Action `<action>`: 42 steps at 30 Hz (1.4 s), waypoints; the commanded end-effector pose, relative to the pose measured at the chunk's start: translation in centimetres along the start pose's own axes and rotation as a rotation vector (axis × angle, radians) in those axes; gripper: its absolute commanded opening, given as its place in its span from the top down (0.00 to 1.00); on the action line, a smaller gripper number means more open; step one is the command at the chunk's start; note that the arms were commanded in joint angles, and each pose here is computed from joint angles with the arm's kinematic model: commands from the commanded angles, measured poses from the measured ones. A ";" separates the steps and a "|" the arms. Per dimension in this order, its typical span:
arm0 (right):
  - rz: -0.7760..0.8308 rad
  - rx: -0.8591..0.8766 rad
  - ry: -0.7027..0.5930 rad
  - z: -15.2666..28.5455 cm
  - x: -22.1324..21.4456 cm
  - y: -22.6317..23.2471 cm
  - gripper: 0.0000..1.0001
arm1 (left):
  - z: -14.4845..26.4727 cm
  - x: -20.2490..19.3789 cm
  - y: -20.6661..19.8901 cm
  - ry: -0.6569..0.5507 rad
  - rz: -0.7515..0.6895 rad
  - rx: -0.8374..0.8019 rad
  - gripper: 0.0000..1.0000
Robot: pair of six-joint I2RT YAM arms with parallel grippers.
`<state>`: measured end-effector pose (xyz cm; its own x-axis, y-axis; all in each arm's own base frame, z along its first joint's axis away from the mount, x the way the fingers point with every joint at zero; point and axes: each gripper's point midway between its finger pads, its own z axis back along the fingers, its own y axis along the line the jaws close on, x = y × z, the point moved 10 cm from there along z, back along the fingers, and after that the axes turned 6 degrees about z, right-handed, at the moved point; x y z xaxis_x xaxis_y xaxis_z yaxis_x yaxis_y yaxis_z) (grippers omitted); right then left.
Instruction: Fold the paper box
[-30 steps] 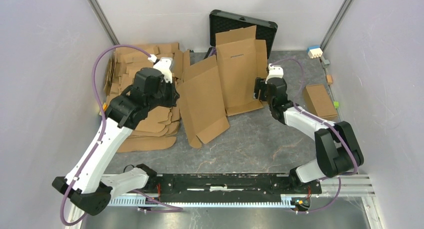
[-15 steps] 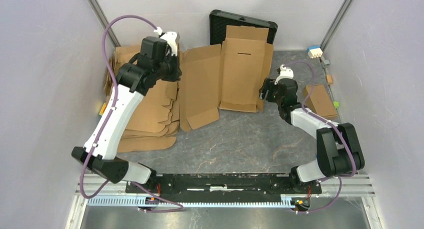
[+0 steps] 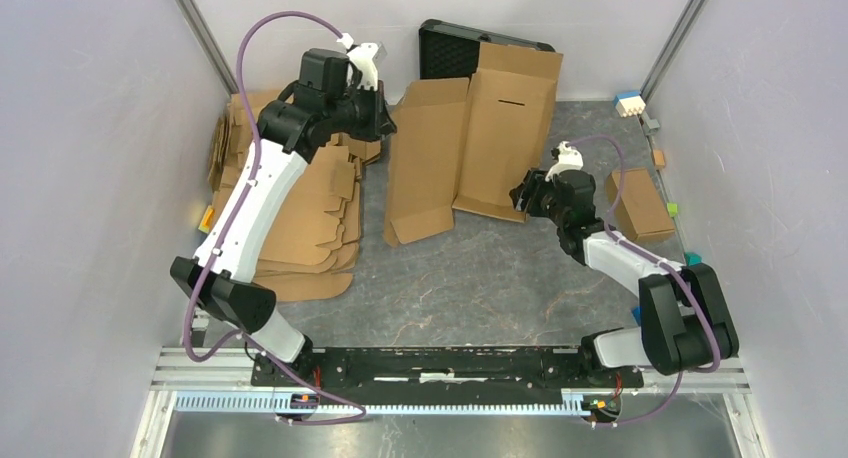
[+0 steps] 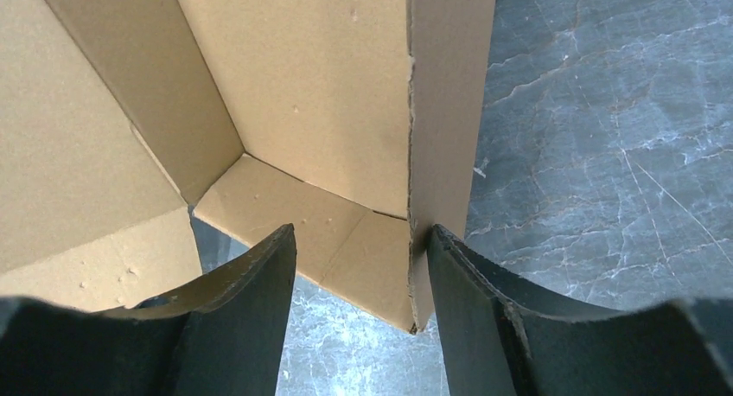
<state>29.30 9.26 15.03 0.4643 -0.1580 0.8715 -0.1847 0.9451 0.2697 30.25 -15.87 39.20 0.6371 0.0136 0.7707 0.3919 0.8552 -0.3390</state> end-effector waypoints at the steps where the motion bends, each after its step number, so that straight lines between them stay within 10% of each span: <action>1: 0.010 -0.018 -0.014 0.7 0.7 0.6 0.39 | -0.9 0.6 -1.1 0.018 0.007 -0.129 0.89; 10: -0.025 -0.243 0.000 1.2 0.1 -1.1 0.42 | -2.2 -0.5 -0.8 0.066 0.033 -0.145 0.46; 20: -0.079 -0.209 0.009 1.4 -0.8 -0.8 0.91 | -0.3 -6.0 0.1 0.007 0.077 -0.167 0.17; 35: 0.088 -0.333 -0.040 3.3 3.0 -1.7 0.23 | 1.2 -9.4 0.3 0.006 0.148 -0.191 0.13; 42: 0.103 -0.370 0.028 2.4 2.6 -2.9 0.20 | 2.2 -11.8 1.0 -0.063 0.204 -0.149 0.09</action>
<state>28.06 5.76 17.12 0.4643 -0.0800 0.8821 0.0770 0.9958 0.0497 22.18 -13.92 29.98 0.7278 0.1163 0.6759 0.3501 0.7844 -0.5120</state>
